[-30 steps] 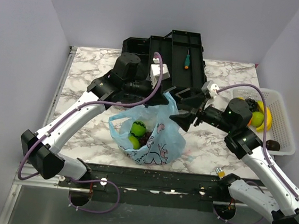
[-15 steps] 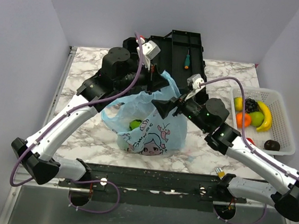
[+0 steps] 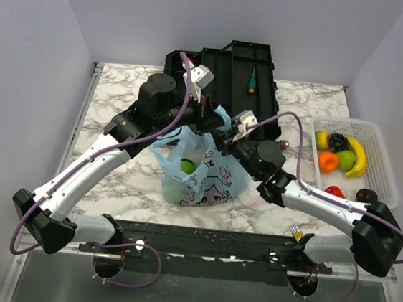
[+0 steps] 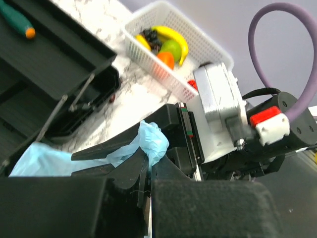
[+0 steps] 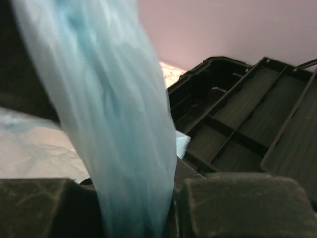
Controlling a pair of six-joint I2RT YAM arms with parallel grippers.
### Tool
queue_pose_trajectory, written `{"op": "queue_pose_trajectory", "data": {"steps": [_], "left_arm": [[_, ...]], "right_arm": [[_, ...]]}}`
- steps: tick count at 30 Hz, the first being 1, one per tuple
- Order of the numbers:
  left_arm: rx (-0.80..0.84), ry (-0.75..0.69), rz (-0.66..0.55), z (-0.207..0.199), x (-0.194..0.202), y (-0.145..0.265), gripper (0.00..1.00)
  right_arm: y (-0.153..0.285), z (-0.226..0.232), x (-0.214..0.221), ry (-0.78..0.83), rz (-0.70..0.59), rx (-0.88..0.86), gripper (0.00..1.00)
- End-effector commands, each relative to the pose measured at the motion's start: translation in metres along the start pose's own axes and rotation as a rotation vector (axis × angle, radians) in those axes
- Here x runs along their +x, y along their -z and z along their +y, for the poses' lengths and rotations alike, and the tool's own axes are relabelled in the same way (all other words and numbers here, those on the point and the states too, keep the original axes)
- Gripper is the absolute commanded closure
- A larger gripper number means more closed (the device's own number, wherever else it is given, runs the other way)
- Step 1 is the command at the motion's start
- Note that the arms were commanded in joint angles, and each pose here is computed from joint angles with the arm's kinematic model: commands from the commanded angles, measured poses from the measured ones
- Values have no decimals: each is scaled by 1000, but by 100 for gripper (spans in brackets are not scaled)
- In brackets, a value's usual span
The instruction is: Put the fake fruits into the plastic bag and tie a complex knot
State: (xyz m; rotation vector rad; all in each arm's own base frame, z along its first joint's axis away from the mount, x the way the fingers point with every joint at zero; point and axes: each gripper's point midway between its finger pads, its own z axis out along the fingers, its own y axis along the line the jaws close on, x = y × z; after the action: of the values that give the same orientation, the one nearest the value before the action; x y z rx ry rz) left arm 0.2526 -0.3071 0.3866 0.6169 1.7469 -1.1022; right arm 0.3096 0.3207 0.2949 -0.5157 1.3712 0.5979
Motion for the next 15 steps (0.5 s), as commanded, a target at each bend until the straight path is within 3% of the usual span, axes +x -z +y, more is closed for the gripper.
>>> {"op": "queue_pose_trajectory", "data": {"steps": [1, 3, 7, 8, 10, 12, 15], "left_arm": [[35, -64, -114, -12, -33, 19, 100], [17, -71, -129, -4, -40, 23, 100], [35, -99, -132, -2, -45, 28, 100], [54, -106, -129, -5, -45, 29, 100], [106, -118, -118, -15, -43, 30, 100], [155, -144, -92, -22, -39, 31, 100], [156, -220, -23, -19, -26, 39, 47]], "right_arm": [[21, 6, 83, 109, 124, -80, 78], [39, 6, 124, 119, 221, -98, 78], [63, 9, 160, 113, 282, -133, 79], [64, 10, 162, 103, 286, -133, 82], [61, 11, 155, 83, 274, -129, 99], [54, 22, 136, 58, 229, -182, 99], [48, 29, 104, 10, 181, -201, 99]]}}
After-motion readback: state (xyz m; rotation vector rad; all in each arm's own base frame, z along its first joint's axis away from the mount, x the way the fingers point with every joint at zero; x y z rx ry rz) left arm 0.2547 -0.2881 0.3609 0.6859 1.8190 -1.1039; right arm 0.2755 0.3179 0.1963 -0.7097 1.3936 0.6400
